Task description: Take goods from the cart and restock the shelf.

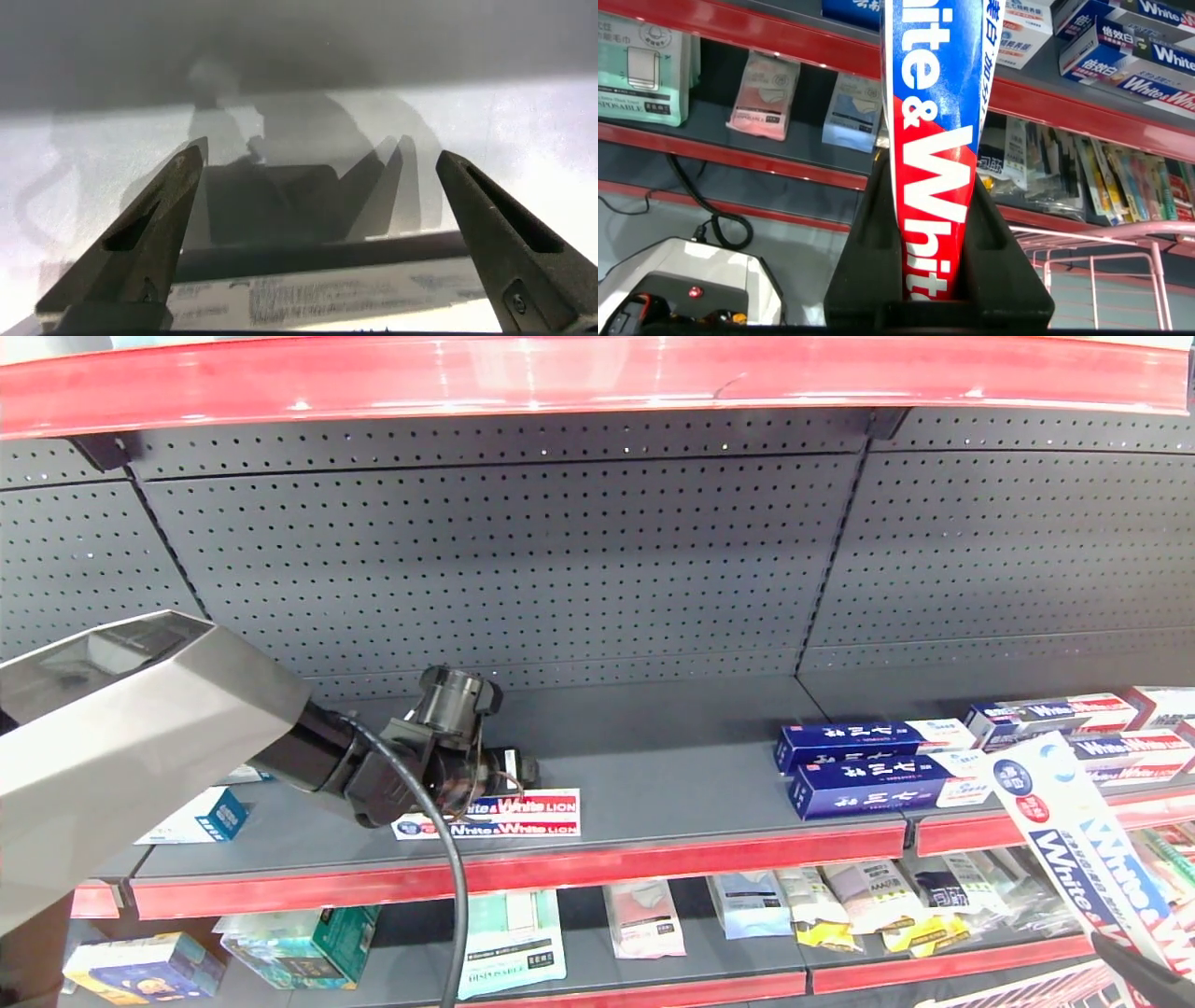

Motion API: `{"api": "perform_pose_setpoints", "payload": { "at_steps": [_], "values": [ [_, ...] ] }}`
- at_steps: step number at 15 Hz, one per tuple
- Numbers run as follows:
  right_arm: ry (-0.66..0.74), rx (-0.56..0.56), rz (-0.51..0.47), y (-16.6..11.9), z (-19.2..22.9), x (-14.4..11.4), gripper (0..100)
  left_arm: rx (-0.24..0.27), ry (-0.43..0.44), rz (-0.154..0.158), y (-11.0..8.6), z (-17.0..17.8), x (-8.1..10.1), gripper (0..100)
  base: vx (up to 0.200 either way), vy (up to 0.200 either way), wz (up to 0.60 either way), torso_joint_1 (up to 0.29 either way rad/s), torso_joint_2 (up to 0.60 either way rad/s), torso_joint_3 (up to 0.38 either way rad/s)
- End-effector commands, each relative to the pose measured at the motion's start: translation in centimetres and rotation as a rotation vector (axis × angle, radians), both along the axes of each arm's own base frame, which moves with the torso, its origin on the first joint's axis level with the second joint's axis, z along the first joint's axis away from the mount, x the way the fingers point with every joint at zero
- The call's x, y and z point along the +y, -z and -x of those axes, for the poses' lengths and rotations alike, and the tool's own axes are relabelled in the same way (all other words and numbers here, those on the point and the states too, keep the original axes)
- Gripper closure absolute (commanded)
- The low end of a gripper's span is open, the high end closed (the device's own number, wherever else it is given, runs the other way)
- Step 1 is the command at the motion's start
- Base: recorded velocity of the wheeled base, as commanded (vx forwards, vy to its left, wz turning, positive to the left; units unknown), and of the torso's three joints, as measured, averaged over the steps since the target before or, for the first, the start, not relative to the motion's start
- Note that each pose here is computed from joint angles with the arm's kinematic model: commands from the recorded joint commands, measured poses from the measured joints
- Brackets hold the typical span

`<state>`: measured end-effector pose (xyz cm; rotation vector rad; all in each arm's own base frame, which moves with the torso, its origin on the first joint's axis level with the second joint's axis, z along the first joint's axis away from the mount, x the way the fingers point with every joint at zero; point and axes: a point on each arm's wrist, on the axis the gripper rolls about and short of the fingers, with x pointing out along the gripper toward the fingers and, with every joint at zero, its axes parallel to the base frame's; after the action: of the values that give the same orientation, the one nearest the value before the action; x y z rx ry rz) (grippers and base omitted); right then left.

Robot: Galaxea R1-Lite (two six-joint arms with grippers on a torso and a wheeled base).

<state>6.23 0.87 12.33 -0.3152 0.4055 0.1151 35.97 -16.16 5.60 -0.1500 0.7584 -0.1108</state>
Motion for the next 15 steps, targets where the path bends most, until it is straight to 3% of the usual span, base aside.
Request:
{"api": "perform_pose_setpoints", "payload": {
  "at_steps": [1,6,9,15],
  "values": [
    [-0.002,-0.001,0.001,0.0,0.0,0.0,100,-0.005,0.006,0.01,-0.6,0.2,0.1,0,0.0,0.0,0.0,0.0,0.0,0.0],
    [-0.006,0.0,0.011,0.0,0.0,0.0,100,0.011,0.035,0.029,-0.5,0.3,0.0,0,0.0,0.0,0.0,0.0,0.0,0.0],
    [-0.007,0.003,0.013,0.0,-0.1,0.0,100,0.053,0.05,0.02,0.0,0.8,0.2,0,0.0,0.0,0.0,0.0,0.0,0.0],
    [-0.007,0.01,0.014,0.2,-0.1,0.0,100,0.072,0.06,0.022,0.5,1.0,0.3,0,0.0,0.0,0.0,0.0,0.0,0.0]
  ]
}}
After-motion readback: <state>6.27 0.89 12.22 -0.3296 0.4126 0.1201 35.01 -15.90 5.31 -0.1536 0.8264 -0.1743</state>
